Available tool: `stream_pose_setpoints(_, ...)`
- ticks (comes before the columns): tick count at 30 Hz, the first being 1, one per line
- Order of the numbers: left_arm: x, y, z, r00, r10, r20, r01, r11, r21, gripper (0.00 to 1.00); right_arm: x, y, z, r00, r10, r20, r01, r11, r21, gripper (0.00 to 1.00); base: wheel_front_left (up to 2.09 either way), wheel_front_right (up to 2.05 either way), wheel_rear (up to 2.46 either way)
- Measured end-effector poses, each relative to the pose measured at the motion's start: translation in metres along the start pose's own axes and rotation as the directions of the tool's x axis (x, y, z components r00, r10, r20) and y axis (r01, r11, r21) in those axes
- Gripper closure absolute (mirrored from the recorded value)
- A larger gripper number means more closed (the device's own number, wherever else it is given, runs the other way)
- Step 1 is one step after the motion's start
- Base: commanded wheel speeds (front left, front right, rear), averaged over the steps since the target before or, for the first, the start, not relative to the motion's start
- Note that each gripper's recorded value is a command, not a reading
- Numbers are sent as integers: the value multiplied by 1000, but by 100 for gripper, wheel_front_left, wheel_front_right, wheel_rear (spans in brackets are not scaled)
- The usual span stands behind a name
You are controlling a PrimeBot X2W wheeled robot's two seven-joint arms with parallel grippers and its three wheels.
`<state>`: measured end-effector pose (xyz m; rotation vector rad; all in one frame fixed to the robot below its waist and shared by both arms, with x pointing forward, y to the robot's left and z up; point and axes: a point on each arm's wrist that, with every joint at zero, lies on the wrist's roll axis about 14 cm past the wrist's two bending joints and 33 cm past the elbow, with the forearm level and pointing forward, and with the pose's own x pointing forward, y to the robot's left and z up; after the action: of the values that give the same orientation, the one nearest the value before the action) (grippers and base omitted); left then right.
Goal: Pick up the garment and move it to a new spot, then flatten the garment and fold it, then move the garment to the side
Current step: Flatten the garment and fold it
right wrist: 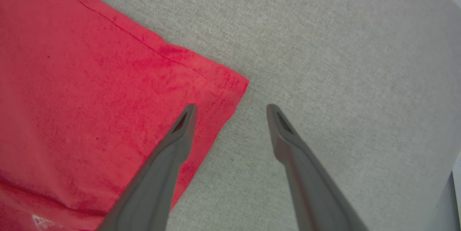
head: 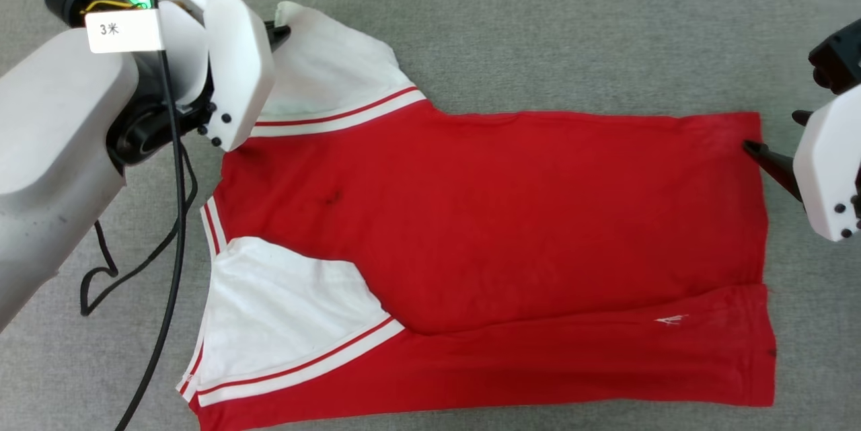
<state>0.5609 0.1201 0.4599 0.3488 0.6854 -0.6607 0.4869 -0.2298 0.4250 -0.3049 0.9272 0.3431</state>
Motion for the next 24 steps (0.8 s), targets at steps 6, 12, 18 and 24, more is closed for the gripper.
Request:
stream_pose_setpoints(6,5,1,-1,1000,-7,9,7,1000,6,100,33,14,-15,994,41,-97,-42,999,-9,0,0,0,0)
stream_pose_setpoints(12,11,4,-11,1000,-9,-4,9,1000,6,100,58,17,-29,988,45,-146,-46,999,-3,0,0,0,0)
stream_pose_setpoints(18,8,6,-9,1000,-1,3,1,1000,13,100,61,19,-32,989,61,-135,-61,998,5,100,0,0,0)
stream_pose_setpoints(24,-7,4,-2,999,12,44,-12,1000,9,100,48,19,-15,998,61,-10,-61,998,30,100,0,0,0)
